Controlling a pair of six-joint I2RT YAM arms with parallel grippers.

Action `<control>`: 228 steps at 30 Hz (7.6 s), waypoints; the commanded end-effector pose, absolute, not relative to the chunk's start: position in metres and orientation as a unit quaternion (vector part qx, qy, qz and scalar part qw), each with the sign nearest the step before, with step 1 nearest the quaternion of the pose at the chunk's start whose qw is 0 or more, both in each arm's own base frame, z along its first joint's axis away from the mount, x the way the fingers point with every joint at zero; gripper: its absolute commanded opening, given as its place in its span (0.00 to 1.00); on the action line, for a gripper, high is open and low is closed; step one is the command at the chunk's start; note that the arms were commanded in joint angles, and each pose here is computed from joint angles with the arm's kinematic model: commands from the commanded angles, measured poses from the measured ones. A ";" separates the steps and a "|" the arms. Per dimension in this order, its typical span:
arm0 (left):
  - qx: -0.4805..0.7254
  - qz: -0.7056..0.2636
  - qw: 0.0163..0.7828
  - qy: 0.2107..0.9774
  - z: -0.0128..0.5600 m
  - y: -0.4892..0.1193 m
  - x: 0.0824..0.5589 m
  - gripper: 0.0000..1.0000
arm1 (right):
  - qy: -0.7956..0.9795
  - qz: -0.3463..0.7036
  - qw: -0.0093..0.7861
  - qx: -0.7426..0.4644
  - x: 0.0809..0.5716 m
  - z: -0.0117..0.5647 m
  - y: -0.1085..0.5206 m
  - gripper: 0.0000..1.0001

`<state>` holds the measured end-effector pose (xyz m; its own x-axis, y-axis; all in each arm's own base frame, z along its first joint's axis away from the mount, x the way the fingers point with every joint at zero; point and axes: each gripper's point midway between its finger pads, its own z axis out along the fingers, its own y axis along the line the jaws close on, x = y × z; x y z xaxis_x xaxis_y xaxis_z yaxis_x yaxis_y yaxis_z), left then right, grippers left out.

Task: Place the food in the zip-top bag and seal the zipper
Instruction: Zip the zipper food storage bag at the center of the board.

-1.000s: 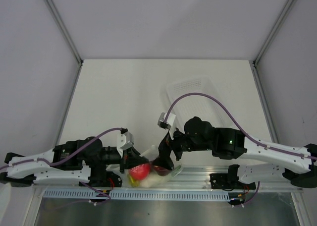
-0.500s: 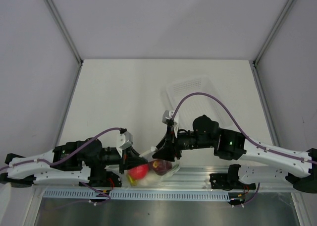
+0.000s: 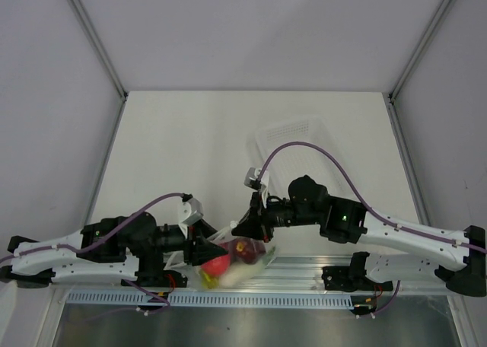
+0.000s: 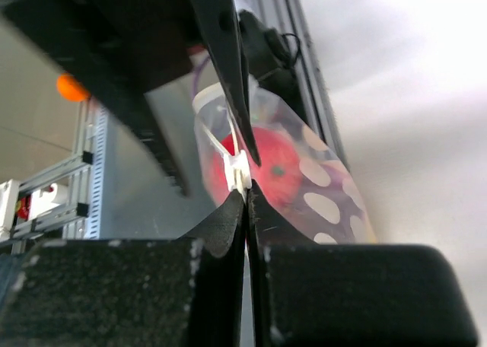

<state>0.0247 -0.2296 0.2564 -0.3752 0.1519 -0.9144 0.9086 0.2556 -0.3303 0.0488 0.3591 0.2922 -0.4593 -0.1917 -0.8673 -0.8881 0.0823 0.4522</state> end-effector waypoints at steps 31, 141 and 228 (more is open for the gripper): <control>0.333 -0.449 0.513 0.651 0.299 -0.255 0.067 0.38 | 0.652 0.565 0.357 -0.359 0.053 0.292 0.362 0.00; 0.298 -0.485 0.417 0.708 0.265 -0.219 0.044 0.00 | 0.634 0.526 0.170 -0.540 0.070 0.271 0.362 0.52; 0.261 -0.458 0.407 0.746 0.261 -0.167 0.045 0.00 | 0.638 0.488 0.256 -0.538 0.071 0.276 0.387 0.59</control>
